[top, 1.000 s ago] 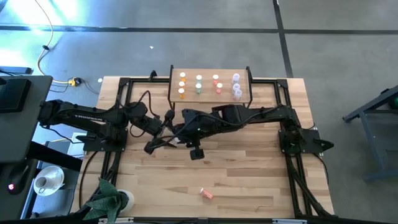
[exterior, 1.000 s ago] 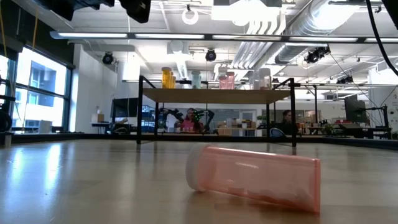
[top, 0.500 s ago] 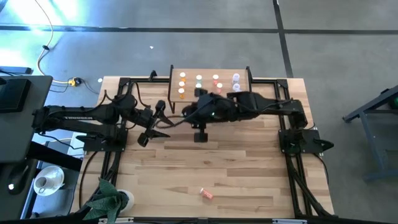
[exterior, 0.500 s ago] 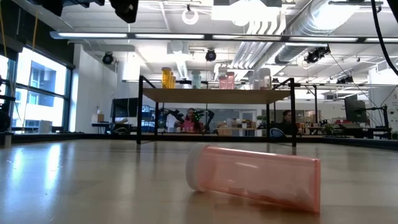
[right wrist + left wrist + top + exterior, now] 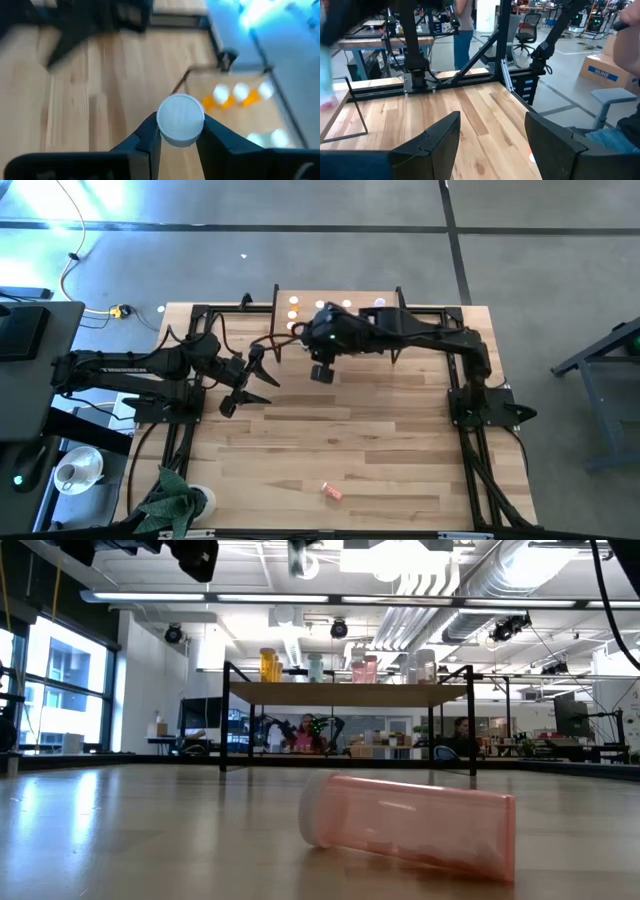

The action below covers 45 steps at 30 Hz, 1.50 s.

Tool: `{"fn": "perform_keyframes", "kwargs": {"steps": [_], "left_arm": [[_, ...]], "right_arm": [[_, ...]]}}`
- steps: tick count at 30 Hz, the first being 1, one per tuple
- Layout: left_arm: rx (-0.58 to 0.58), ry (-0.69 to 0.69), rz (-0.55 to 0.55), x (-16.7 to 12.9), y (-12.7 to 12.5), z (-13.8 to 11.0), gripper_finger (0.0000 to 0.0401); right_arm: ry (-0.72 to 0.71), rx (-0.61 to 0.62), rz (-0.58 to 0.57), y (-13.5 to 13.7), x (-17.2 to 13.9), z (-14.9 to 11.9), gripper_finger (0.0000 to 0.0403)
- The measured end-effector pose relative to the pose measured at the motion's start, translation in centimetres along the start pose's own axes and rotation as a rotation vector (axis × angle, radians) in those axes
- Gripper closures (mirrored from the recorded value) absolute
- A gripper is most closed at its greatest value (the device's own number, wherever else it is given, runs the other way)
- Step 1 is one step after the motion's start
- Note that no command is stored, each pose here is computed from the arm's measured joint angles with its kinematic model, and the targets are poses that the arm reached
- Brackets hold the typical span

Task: Pick and place medicine bottles onto shelf by color
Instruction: Put the blue pill bottle on the shelf aligned with the blue pill bottles

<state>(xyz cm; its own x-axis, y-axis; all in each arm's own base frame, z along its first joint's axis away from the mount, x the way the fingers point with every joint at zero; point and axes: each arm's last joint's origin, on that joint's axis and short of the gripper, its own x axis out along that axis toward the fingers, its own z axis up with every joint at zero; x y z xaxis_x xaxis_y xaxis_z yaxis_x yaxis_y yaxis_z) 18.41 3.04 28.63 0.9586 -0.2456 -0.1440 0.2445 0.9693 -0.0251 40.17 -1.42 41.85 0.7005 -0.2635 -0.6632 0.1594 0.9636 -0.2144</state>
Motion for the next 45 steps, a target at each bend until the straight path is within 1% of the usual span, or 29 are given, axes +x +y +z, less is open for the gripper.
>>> {"fn": "perform_keyframes", "kwargs": {"steps": [2,6,8,11,16,21,25,28,32,35,37,39,45], "left_arm": [[0.005,0.001,-0.006,0.0,0.0,0.0,0.0190],[0.005,0.001,-0.009,0.0,0.0,0.0,0.0190],[0.005,0.001,-0.009,0.0,0.0,0.0,0.0190],[0.005,0.001,-0.009,0.0,0.0,0.0,0.0190],[-0.002,0.014,-0.011,0.0,0.0,-0.1,0.0190],[-0.016,0.042,-0.012,0.0,-0.1,-0.4,0.0190],[-0.020,0.048,-0.013,0.0,-0.1,-0.5,0.0190],[-0.021,0.051,-0.013,0.0,-0.1,-0.5,0.0190],[-0.019,0.047,-0.012,0.0,-0.1,-0.5,0.0190],[-0.019,0.047,-0.012,0.0,-0.1,-0.5,0.0190],[-0.018,0.043,-0.011,0.0,-0.1,-0.5,0.0190],[-0.018,0.037,-0.011,0.0,0.0,-0.4,0.0190],[-0.026,0.023,-0.007,0.0,0.0,-0.3,0.0190]], "right_arm": [[0.057,0.010,0.014,-0.4,1.7,-1.0,0.0318],[0.118,0.027,0.020,-1.2,5.3,-3.0,0.0318],[0.117,0.046,0.032,-1.7,6.6,-3.7,0.0318],[0.119,0.076,0.052,-2.7,7.9,-4.5,0.0318],[0.118,0.136,0.042,-4.0,9.5,-5.7,0.0318],[0.124,0.162,0.032,-4.4,10.7,-7.0,0.0318],[0.095,0.182,0.025,-4.5,10.0,-8.0,0.0318],[0.070,0.216,0.022,-4.4,8.7,-9.2,0.0318],[-0.046,0.269,0.011,-4.4,6.5,-10.6,0.0318],[-0.127,0.322,-0.034,-4.5,5.8,-11.5,0.0318],[-0.156,0.349,-0.080,-4.8,5.7,-11.9,0.0318],[-0.156,0.356,-0.100,-5.1,5.9,-12.0,0.0318],[-0.135,0.369,-0.111,-6.0,7.4,-11.9,0.0318]]}}
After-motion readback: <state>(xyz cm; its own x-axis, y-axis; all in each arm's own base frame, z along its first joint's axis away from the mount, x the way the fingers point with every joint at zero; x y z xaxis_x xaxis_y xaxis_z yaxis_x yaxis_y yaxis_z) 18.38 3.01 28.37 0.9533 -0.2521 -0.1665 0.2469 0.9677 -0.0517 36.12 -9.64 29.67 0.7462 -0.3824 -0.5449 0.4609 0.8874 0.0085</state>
